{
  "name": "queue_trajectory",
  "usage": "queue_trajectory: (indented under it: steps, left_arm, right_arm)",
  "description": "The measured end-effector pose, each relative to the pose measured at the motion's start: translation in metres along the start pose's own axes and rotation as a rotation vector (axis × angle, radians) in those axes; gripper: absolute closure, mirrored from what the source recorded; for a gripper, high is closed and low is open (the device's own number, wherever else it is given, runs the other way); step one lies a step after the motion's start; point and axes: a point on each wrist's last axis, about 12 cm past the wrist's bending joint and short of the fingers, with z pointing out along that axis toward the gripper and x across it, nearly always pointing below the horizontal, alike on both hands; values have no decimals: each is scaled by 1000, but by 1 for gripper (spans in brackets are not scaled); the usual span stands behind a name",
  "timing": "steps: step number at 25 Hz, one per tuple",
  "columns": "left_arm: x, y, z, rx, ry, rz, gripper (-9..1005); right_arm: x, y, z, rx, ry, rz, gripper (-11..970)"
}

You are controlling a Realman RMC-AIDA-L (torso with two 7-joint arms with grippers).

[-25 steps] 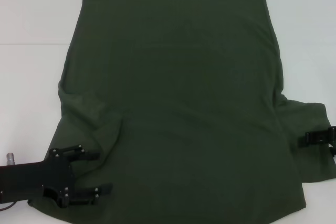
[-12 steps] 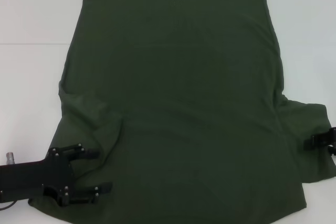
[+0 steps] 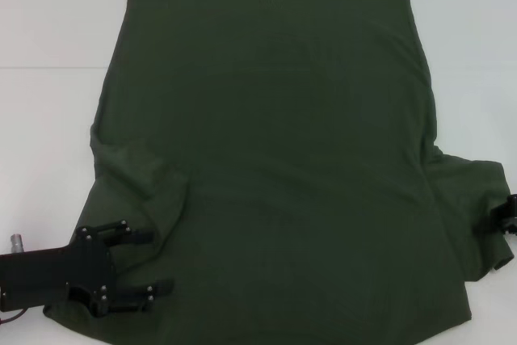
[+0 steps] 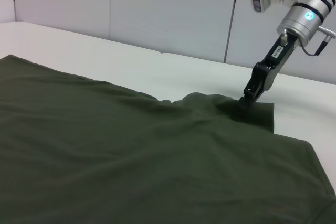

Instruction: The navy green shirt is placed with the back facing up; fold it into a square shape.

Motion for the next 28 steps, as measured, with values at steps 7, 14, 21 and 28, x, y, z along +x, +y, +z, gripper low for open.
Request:
queue_trajectory:
  steps: [7, 14, 21, 28]
  left_arm:
    - [0, 1, -1, -4, 3, 2, 161]
    - [0, 2, -1, -6, 4, 3, 161]
    - [0, 2, -3, -16, 1, 0, 161]
    - [1, 2, -4, -18, 1, -3, 161]
  right_arm:
    - [0, -1, 0, 5, -1, -1, 855]
    - [-2, 0, -2, 8, -11, -20, 914]
    - [-4, -9, -19, -73, -88, -2, 921]
    - [-8, -13, -46, -176, -213, 12, 925]
